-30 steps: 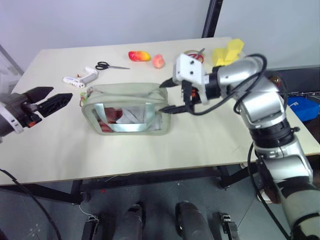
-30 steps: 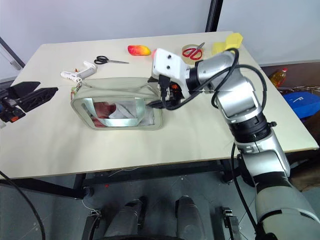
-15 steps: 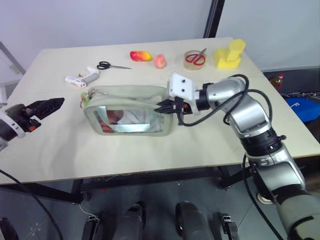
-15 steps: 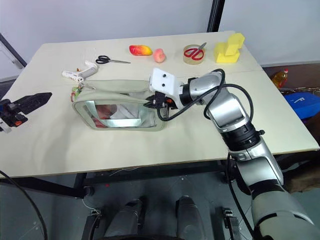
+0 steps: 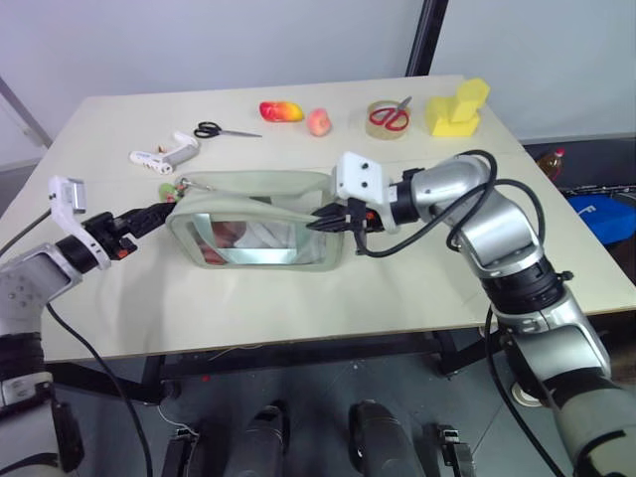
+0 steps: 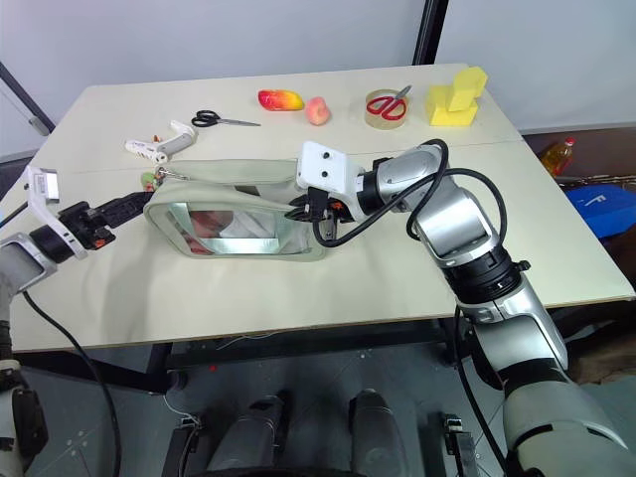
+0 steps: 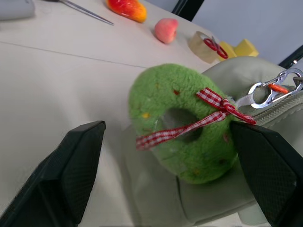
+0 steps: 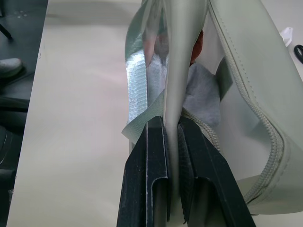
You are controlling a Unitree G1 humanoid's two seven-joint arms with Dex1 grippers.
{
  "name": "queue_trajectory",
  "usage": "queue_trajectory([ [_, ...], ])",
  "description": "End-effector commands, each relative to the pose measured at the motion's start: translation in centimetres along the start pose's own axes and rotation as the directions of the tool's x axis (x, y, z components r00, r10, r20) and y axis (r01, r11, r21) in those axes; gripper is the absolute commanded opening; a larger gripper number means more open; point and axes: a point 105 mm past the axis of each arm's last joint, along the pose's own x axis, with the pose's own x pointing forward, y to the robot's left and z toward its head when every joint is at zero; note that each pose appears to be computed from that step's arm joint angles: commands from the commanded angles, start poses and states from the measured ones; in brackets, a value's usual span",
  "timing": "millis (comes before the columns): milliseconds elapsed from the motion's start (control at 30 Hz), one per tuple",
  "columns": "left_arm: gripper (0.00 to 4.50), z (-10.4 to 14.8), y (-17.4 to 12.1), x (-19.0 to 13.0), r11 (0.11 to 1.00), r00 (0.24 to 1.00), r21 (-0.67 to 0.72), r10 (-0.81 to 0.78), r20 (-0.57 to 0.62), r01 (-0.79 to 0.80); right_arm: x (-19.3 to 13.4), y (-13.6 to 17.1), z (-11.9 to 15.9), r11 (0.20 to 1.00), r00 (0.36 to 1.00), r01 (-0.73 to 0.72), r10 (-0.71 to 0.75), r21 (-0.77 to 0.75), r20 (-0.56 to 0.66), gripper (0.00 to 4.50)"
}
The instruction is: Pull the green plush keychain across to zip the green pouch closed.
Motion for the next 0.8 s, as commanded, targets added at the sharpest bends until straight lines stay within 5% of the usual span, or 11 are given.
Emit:
queue_trajectory([
  [33, 2.72, 1.2, -0.6, 0.4, 0.999, 0.999, 0.040, -0.022, 0.034, 0.021, 0.3, 0.1, 1.3, 0.999, 1.000, -0.005, 0.006, -0.042, 0.020, 0.00],
  [200, 0.06, 1.8, -0.7, -0.1, 0.999, 0.998, 0.047, -0.026, 0.049, 0.023, 0.3, -0.1, 1.4, 0.999, 1.000, 0.002, -0.001, -0.033, 0.025, 0.00],
  [633, 0.06, 8.0, -4.4, -2.7, 0.973, 0.985, 0.224, -0.080, 0.152, 0.045, 0.5, -0.6, 1.2, 1.000, 0.999, 0.018, -0.017, -0.018, 0.034, 0.00],
  [800, 0.06, 8.8, -8.3, -0.8, 0.920, 0.983, 0.366, -0.170, 0.064, 0.136, 0.8, -0.7, 1.3, 1.000, 0.999, 0.023, -0.023, -0.016, 0.043, 0.00],
])
